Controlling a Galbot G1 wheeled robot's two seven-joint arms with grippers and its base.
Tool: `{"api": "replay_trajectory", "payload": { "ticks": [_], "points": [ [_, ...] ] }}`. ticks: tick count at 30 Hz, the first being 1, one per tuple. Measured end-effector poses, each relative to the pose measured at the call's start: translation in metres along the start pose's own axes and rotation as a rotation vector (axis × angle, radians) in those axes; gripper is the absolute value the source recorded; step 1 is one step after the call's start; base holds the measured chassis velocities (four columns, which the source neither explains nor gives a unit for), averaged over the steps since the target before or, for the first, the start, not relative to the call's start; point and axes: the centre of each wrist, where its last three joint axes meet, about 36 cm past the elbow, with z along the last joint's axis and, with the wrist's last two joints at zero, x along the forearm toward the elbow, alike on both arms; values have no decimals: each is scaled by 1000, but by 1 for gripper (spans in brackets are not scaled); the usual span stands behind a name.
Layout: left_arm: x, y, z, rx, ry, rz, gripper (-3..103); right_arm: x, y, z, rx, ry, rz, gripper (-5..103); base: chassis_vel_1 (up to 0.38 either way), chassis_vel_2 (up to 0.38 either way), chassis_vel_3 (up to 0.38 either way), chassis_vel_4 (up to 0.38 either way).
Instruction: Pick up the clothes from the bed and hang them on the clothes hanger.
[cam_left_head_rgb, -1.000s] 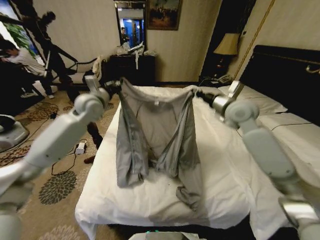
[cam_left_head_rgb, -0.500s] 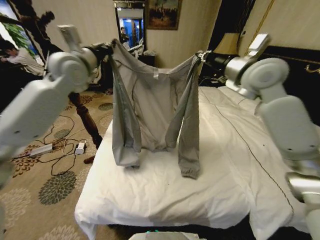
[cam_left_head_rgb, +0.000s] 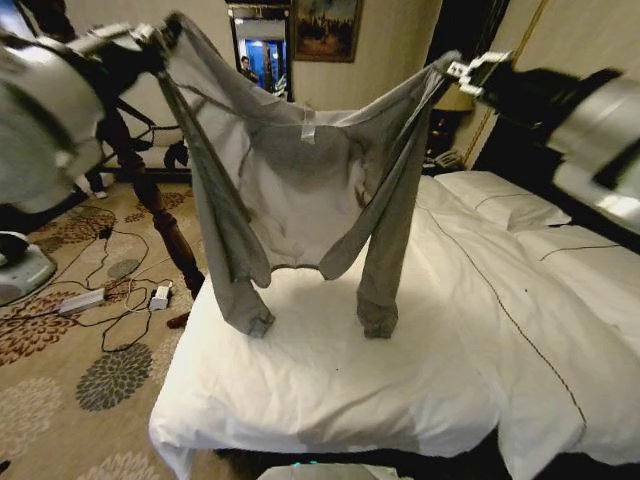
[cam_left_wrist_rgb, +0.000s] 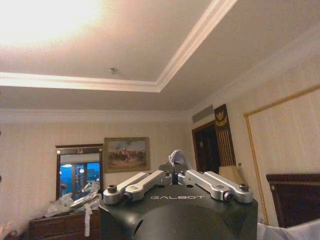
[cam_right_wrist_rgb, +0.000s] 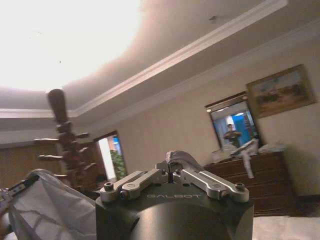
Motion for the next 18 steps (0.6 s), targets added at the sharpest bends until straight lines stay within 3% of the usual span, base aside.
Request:
{"api": "replay_trajectory", "payload": {
  "ticks": [6, 9, 10, 13, 18],
  "points": [
    [5, -2, 14, -9, 58, -27, 0, 2, -4, 19, -6, 33, 21, 0, 0, 0, 0, 0],
    [-7, 0, 53, 4, 128, -57, 0, -3, -24, 57, -20, 94, 87, 0, 0, 0, 0, 0],
    [-7, 0, 53, 4, 128, -57, 0, -3, -24, 57, -20, 94, 87, 0, 0, 0, 0, 0],
    [-14, -3, 102, 2, 199, -77, 0, 0, -38, 98, -43, 162, 145, 0, 0, 0, 0, 0],
    [-19, -5, 163, 9, 268, -113, 0, 3, -45, 136, -51, 204, 171, 0, 0, 0, 0, 0]
  ]
}}
